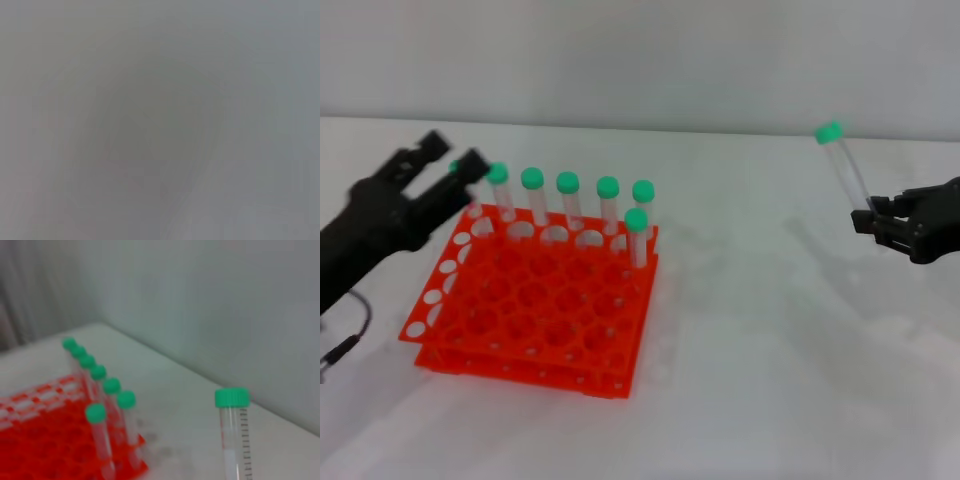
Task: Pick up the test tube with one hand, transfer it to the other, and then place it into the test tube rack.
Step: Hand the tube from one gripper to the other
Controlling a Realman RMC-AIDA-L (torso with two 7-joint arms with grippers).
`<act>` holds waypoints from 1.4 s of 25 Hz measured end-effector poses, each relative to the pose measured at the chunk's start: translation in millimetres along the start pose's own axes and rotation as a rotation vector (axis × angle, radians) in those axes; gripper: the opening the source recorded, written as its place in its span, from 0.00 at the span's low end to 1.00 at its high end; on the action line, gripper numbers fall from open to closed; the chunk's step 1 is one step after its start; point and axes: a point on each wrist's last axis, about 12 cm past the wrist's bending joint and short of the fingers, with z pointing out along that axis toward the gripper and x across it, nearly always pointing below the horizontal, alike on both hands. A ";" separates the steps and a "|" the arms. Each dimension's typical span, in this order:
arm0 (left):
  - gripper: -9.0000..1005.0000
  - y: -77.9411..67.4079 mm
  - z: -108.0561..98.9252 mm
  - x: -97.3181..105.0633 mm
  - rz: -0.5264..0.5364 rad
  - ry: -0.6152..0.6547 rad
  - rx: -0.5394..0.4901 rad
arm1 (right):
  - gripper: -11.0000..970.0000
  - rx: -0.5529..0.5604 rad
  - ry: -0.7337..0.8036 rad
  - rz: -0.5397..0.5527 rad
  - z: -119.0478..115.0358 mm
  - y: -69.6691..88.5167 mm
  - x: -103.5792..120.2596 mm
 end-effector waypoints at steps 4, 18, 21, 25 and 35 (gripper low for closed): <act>0.81 -0.9 24.7 -4.7 -0.045 0.075 0.096 | 0.21 -0.060 -0.096 0.012 -3.1 -8.8 14.6; 0.81 -26.8 109.7 3.8 -0.098 0.352 0.395 | 0.22 -0.164 -0.159 -0.100 15.2 0.1 11.4; 0.81 -32.7 122.3 6.3 -0.089 0.377 0.427 | 0.22 -0.171 -0.163 -0.105 15.2 1.3 11.6; 0.81 -35.6 132.5 9.2 -0.084 0.387 0.426 | 0.22 -0.195 -0.155 -0.115 18.9 5.1 10.9; 0.81 -37.1 141.4 13.3 -0.069 0.406 0.411 | 0.22 -0.241 -0.159 -0.123 24.4 14.1 11.1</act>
